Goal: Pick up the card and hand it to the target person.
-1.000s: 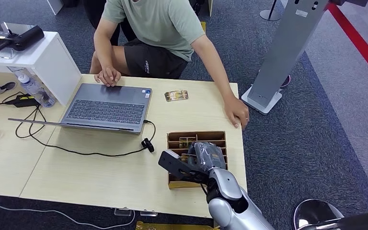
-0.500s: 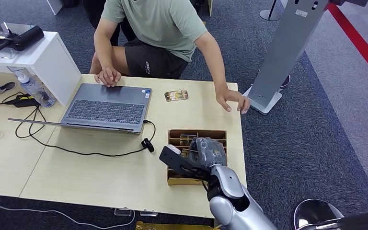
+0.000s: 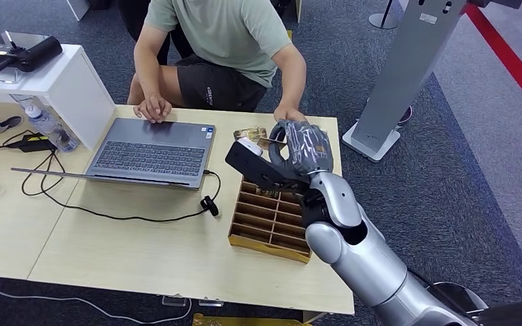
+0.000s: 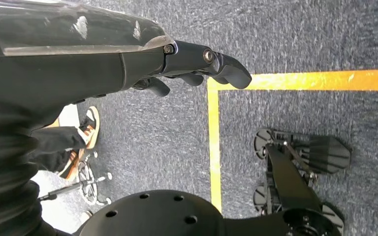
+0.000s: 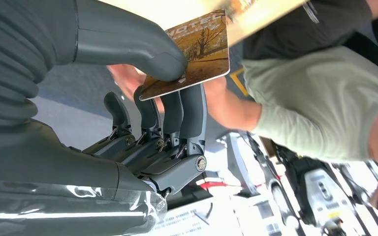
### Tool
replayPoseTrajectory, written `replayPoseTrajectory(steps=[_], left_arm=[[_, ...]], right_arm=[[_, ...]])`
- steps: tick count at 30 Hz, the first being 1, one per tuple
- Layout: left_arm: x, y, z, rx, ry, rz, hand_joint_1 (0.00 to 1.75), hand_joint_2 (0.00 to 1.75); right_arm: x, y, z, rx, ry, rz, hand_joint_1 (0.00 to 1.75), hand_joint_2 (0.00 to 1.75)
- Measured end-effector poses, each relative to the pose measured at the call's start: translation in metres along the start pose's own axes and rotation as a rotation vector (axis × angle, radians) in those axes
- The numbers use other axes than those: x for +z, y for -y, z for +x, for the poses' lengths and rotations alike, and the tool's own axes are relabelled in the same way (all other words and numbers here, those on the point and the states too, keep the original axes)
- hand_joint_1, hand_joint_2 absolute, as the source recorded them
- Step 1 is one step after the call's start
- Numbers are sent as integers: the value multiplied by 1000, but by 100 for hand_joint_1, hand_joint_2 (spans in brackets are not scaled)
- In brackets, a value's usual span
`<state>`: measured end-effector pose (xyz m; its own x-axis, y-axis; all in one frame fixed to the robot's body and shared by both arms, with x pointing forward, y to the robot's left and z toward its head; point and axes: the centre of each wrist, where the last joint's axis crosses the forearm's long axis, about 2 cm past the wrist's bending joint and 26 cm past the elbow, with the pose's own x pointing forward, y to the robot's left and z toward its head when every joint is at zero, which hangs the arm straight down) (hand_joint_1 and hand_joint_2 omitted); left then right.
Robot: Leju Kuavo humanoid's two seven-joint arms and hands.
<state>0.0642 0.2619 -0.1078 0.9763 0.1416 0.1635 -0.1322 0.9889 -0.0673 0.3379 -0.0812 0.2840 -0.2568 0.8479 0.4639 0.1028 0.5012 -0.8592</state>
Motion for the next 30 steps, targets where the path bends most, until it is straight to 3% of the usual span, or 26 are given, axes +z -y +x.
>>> replayPoseTrajectory(steps=[8,19,30], left_arm=[[0,1,0,17,15,-20,0,175],[0,0,0,17,133,-25,0,175],[0,0,-1,-4,130,-32,0,175]], right_arm=[[-21,-1,3,31,46,-42,133,175],[-35,-19,-6,108,48,-31,133,175],[-37,-32,-17,152,23,-14,133,175]])
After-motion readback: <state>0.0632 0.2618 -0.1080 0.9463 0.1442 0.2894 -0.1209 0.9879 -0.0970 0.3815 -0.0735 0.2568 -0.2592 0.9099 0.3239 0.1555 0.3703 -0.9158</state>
